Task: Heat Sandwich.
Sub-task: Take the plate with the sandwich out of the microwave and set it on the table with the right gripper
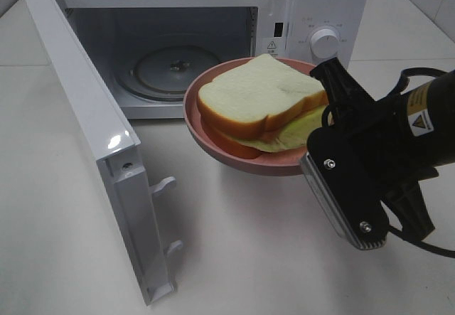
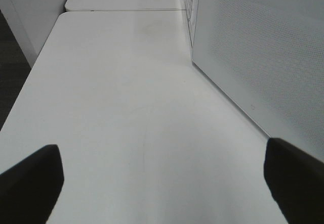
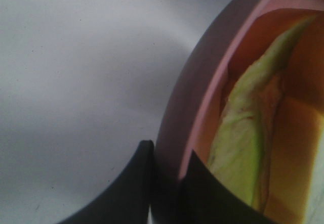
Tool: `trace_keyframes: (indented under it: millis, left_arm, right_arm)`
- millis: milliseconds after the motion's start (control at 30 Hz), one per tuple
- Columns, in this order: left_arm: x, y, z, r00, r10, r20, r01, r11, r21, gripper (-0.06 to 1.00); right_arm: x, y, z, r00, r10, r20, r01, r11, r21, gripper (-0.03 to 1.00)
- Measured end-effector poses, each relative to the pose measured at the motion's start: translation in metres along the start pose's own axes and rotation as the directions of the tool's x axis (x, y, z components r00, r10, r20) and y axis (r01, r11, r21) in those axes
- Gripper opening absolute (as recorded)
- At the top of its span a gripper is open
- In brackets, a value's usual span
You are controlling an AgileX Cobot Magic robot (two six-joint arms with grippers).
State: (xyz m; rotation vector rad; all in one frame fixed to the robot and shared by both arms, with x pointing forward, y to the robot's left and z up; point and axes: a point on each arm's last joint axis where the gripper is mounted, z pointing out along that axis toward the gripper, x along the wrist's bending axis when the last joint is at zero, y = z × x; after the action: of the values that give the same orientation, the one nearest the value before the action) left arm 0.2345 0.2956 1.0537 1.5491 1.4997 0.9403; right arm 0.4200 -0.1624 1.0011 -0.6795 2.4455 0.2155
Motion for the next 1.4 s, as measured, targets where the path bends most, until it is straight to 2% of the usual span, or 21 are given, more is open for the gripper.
trace_keyframes:
  millis: [267,533,767,933,1233,1333,1367,1400]
  left_arm:
    - [0.0,0.0,0.0,1.0,0.0,0.0,0.0,1.0,0.0,0.99]
    - [0.0,0.0,0.0,1.0,0.0,0.0,0.0,1.0,0.0,0.99]
    - [0.0,0.0,0.0,1.0,0.0,0.0,0.0,1.0,0.0,0.99]
    - [0.0,0.0,0.0,1.0,0.0,0.0,0.0,1.0,0.0,0.99]
    - [0.0,0.0,0.0,1.0,0.0,0.0,0.0,1.0,0.0,0.99]
    - [0.0,0.0,0.0,1.0,0.0,0.0,0.0,1.0,0.0,0.99]
    - [0.0,0.0,0.0,1.0,0.0,0.0,0.0,1.0,0.0,0.99]
    - [0.0,0.0,0.0,1.0,0.0,0.0,0.0,1.0,0.0,0.99]
  right_arm:
    - [0.003,-0.004,-0.015,1.0,0.026,0.016,-0.026,0.999,0.022,0.11]
    - [0.015,-0.007,-0.024,0.998,0.061,0.019,-0.062,0.997,0.037,0.11]
    - [0.024,-0.016,-0.029,0.996,0.09,0.006,-0.09,0.989,0.121,0.11]
    - [0.025,-0.023,-0.033,0.99,0.139,0.03,-0.142,0.971,0.193,0.11]
    - [0.026,-0.033,-0.035,0.962,0.264,0.076,-0.274,0.914,0.298,0.11]
    - [0.029,-0.037,-0.036,0.936,0.341,0.089,-0.35,0.875,0.335,0.11]
    - [0.029,-0.037,-0.036,0.936,0.341,0.089,-0.35,0.875,0.335,0.11]
    - [0.03,-0.038,-0.037,0.917,0.387,0.096,-0.395,0.85,0.348,0.11]
